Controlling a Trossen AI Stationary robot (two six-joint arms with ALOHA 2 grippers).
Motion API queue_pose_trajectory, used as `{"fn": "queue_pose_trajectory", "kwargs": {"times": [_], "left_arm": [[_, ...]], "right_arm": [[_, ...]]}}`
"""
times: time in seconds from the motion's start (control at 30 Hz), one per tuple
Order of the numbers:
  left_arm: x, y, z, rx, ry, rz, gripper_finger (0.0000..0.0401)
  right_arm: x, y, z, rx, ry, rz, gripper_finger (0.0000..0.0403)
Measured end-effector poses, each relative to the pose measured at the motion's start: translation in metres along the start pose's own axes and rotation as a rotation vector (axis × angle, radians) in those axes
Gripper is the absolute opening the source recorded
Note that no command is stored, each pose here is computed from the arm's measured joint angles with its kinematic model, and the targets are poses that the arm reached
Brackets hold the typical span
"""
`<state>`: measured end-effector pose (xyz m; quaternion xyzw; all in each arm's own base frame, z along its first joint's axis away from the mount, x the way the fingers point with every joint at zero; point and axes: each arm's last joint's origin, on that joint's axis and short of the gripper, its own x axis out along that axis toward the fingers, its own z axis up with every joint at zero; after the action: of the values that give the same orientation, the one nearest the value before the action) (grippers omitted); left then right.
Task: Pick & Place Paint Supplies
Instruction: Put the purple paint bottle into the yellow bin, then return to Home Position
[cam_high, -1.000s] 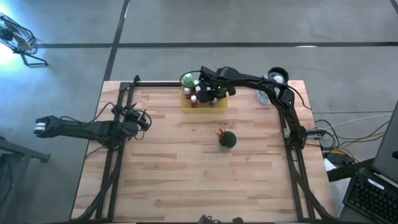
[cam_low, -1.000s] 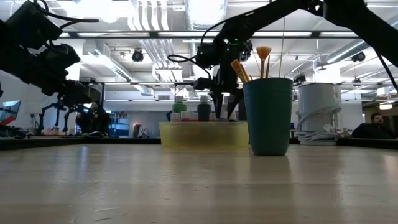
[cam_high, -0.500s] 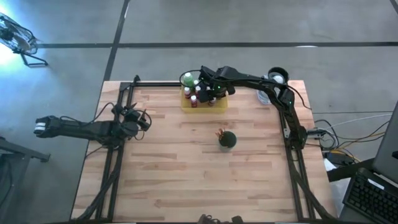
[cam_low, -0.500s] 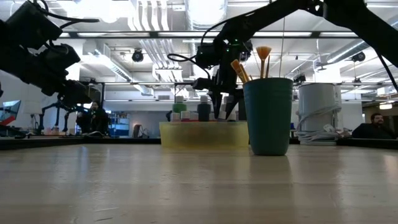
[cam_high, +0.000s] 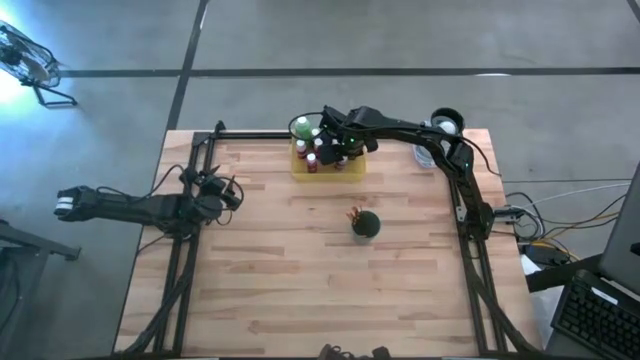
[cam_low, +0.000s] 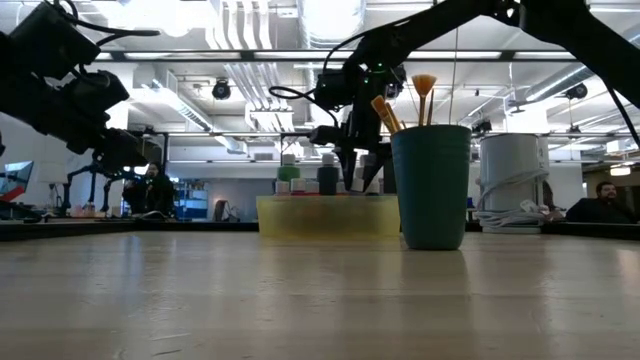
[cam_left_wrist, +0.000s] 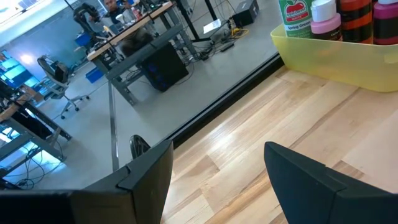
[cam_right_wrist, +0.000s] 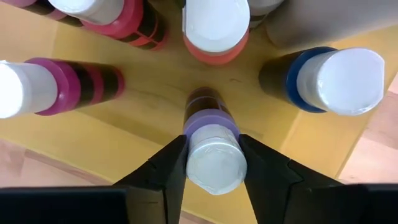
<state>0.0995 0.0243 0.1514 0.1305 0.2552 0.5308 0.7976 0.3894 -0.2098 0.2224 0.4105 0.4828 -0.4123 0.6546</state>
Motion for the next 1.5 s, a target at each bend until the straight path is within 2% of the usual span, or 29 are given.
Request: {"fn": "queue_pose_trajectory", "kwargs": {"times": [0.4, 0.73, 1.1, 1.5], "left_arm": [[0.0, 0.0, 0.0, 0.0, 0.0, 0.0, 0.0257], [0.0, 0.0, 0.0, 0.0, 0.0, 0.0, 0.0257], [0.0, 0.0, 0.0, -0.001, 0.0, 0.0, 0.0257], [0.0, 0.0, 0.0, 0.0, 0.0, 0.0, 0.0257]], "right_arm": [[0.0, 0.001, -0.001, 0.002, 0.022, 0.025, 0.013], [0.0, 0.001, -0.001, 0.002, 0.023, 0.026, 0.017], [-0.001, 0.001, -0.001, 0.0, 0.022, 0.027, 0.018], [-0.048, -0.005, -0.003, -0.027, -0.09, 0.041, 0.0167]]}}
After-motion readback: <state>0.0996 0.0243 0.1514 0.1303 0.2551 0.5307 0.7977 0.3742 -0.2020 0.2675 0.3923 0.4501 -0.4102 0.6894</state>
